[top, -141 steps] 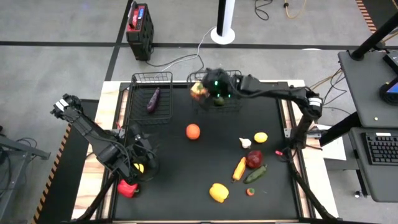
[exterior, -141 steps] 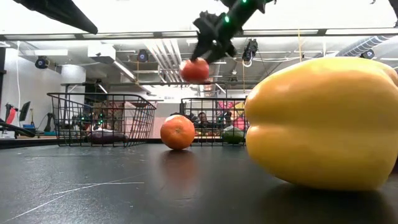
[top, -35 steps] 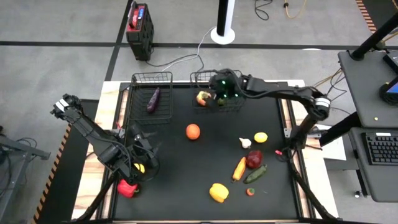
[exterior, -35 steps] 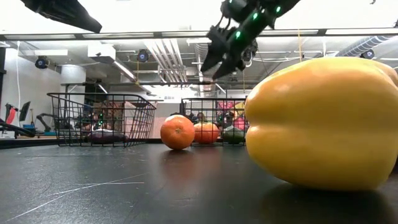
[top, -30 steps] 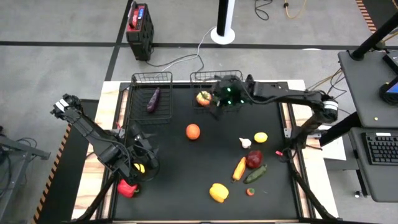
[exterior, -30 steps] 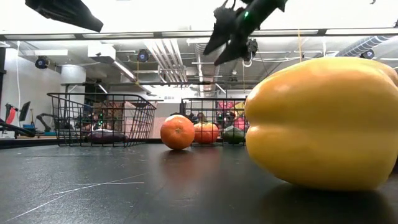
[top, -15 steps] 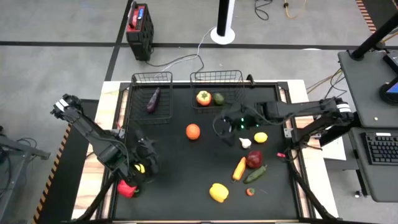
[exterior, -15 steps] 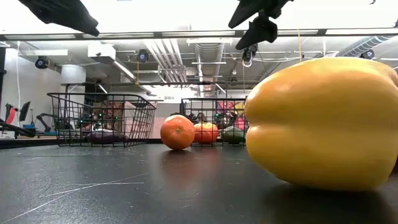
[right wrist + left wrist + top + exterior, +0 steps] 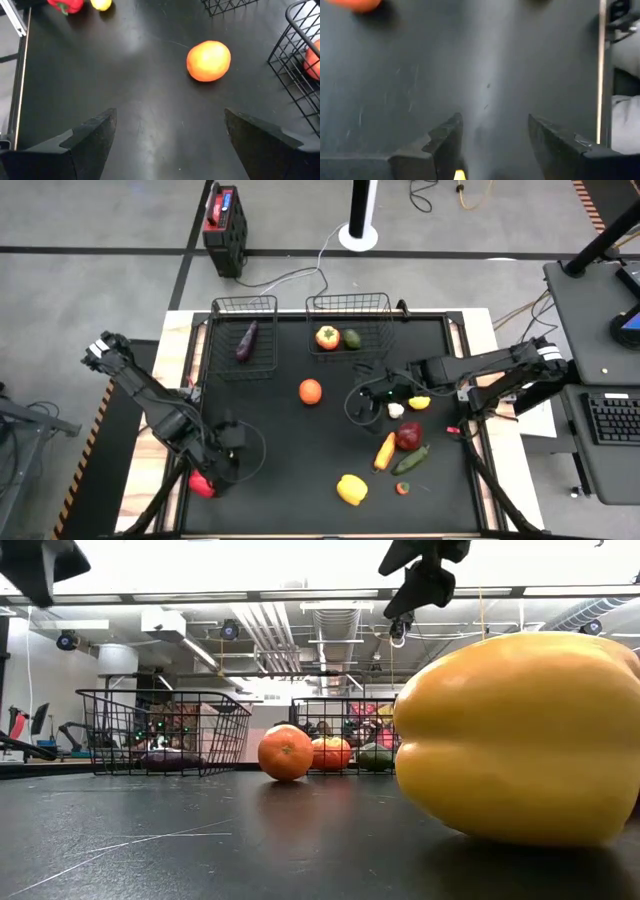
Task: Sort produce into baskets
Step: Put the left yellow lemon into the right black wire basket
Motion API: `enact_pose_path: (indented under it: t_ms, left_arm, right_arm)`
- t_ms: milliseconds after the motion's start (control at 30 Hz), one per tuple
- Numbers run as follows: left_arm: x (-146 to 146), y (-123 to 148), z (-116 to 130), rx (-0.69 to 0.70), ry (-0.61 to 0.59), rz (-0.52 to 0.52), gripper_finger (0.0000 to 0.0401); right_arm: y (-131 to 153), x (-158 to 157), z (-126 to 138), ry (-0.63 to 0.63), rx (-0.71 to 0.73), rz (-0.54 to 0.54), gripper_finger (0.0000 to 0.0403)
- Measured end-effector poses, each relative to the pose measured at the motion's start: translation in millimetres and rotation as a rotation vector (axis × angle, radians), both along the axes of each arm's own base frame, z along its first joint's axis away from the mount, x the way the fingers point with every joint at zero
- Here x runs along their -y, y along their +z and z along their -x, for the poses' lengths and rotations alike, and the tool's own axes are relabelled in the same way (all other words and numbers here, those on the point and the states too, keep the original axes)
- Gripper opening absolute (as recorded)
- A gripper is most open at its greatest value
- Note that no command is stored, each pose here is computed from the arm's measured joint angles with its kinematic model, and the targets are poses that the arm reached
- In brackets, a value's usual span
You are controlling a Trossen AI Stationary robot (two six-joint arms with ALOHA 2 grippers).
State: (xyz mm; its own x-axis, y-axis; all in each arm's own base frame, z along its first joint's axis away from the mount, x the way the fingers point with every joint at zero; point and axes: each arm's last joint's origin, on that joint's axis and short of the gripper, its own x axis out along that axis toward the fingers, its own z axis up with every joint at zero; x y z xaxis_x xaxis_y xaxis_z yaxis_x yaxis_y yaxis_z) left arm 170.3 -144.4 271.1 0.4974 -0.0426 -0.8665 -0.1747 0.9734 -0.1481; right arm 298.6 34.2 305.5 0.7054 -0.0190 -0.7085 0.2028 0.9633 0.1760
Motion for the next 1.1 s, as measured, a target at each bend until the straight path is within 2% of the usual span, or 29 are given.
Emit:
enact_pose_path:
  t_ms: [233, 400, 733, 1100]
  left_arm:
    - [-0.5, -18.5, 1.8, -0.172, 0.103, -0.046, 0.0249]
    - [6.5, -35.5, -2.4, -0.305, 0.069, -0.077, 0.0269]
    - [10.4, -58.7, -2.4, -0.525, 0.044, -0.167, 0.027]
    - [10.5, -65.4, -2.2, -0.551, 0.004, -0.194, 0.027]
  right_arm:
    - [0.2, -1.4, -0.2, 0.006, 0.004, 0.003, 0.0358]
    - [0.1, -1.5, -0.3, 0.007, 0.004, 0.002, 0.0358]
    - [-5.5, -2.8, 0.8, 0.011, -0.013, 0.003, 0.0358]
    - [-19.7, -2.7, 1.6, 0.007, -0.023, -0.001, 0.0358]
